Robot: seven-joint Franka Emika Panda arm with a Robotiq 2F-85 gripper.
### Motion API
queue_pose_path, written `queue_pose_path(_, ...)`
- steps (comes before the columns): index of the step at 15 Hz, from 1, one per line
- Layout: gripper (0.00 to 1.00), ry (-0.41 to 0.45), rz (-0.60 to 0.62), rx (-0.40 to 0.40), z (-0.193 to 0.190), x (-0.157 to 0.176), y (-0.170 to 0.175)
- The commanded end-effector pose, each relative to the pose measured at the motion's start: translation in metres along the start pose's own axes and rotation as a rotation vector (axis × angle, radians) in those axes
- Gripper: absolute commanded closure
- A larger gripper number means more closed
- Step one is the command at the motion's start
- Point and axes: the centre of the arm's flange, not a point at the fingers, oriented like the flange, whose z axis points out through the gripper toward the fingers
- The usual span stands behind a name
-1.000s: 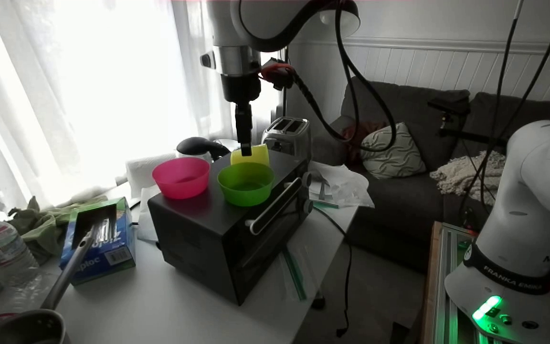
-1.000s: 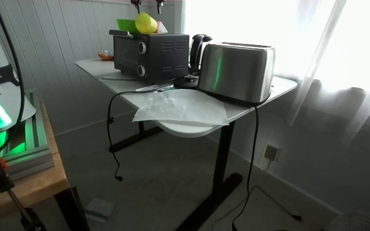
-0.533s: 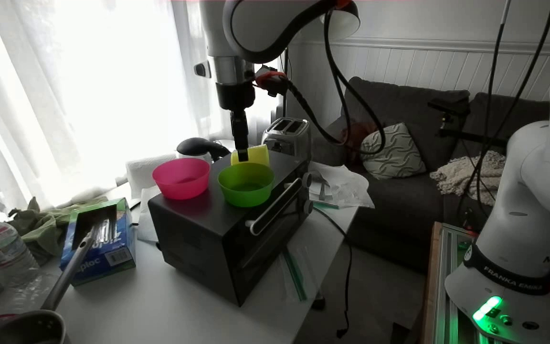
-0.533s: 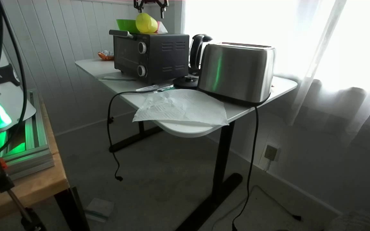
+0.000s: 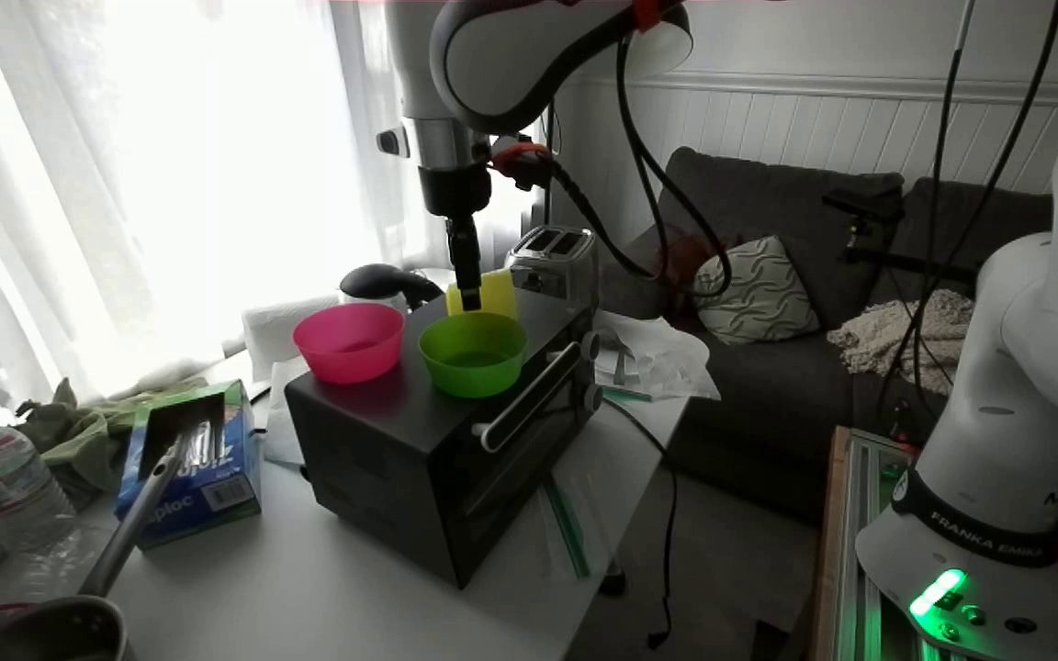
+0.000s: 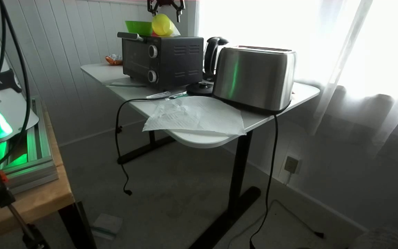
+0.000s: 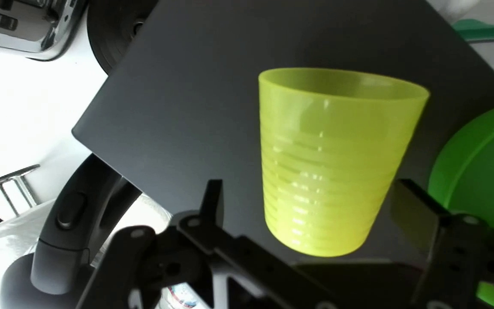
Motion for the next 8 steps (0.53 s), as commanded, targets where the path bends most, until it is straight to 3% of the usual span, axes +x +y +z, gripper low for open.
queue_pose_path(1,0.00,0.012,-0.048,-0.011,0.0017,0.0050,0.0024)
queue_pose_path(4,0.00,0.005,-0.077,-0.010,0.0054,0.0071,0.0005)
queue_pose_path(5,0.25,0.001,-0.079,-0.011,0.0064,0.0063,0.0013)
queue_pose_path(6,0.27,0.002,-0.080,-0.005,0.0069,0.0055,0.0018)
queue_pose_path(8,0.41,0.000,-0.082,-0.005,0.0076,0.0028,0.0036)
